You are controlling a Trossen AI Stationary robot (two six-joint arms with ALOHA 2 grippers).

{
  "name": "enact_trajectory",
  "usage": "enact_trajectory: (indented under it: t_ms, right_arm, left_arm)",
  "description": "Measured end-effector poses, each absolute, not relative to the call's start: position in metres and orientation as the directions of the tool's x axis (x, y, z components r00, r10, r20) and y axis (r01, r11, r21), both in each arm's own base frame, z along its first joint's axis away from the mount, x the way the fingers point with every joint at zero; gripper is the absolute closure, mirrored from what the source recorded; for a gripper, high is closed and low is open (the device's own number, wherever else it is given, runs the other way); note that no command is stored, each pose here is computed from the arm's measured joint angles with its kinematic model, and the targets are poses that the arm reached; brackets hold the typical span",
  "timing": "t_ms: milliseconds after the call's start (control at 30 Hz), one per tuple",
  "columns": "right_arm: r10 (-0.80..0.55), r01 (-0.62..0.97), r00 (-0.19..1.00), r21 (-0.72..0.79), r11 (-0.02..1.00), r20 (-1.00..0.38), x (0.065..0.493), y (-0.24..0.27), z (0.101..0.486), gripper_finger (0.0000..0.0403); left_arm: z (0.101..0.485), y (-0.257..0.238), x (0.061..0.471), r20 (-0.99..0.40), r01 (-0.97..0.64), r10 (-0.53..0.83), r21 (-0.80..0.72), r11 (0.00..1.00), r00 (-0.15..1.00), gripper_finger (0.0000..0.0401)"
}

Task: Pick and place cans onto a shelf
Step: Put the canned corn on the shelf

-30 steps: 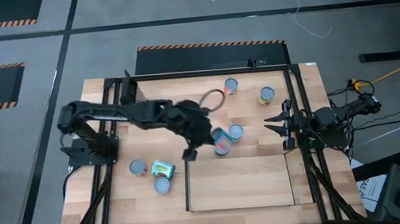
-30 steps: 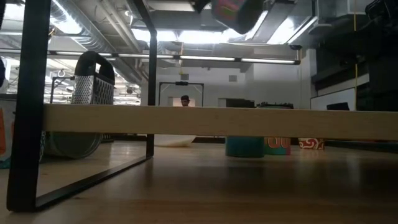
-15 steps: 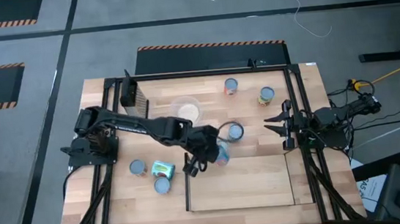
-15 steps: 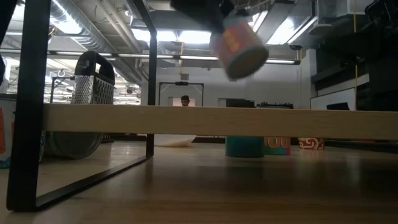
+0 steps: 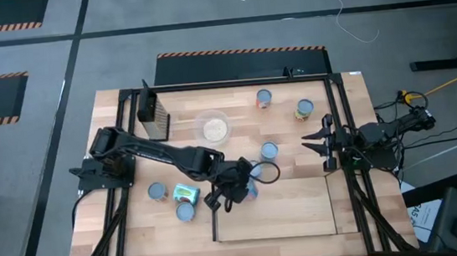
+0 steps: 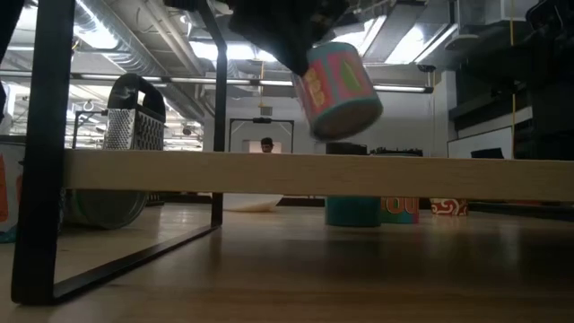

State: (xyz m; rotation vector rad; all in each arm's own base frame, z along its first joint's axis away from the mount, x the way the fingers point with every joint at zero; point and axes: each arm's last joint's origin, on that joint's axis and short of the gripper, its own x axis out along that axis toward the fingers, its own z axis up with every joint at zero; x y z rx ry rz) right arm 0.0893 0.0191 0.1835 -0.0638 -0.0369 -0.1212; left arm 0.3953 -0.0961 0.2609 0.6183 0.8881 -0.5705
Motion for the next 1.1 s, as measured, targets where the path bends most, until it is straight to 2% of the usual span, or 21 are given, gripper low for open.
enact_trajectory:
  t_ms: [300, 633, 733, 933, 1100]
  right_arm:
    - [0.007, -0.008, 0.985, 0.006, 1.000, 0.175, 0.088, 0.022, 0.198, 0.0307]
    - [-0.003, -0.006, 0.966, 0.035, 0.999, 0.258, 0.080, 0.019, 0.238, 0.0301]
    - [-0.003, -0.007, 0.968, 0.037, 0.999, 0.252, 0.081, 0.020, 0.247, 0.0278]
    - [-0.071, 0.064, 0.975, 0.039, 0.997, 0.210, 0.089, 0.020, 0.263, 0.0204]
    - [0.044, -0.040, 0.985, -0.030, 0.999, 0.165, 0.103, 0.029, 0.278, 0.0182]
  left_arm:
    - [0.258, -0.096, 0.398, -0.837, 0.690, -0.199, 0.260, 0.675, 0.510, 0.0387]
    - [0.258, -0.096, 0.398, -0.836, 0.689, -0.197, 0.263, 0.675, 0.512, 0.0387]
    - [0.258, -0.096, 0.398, -0.836, 0.689, -0.197, 0.263, 0.675, 0.512, 0.0387]
    - [0.258, -0.097, 0.398, -0.835, 0.693, -0.204, 0.261, 0.672, 0.512, 0.0387]
    - [0.270, -0.099, 0.401, -0.816, 0.697, -0.219, 0.280, 0.660, 0.535, 0.0387]
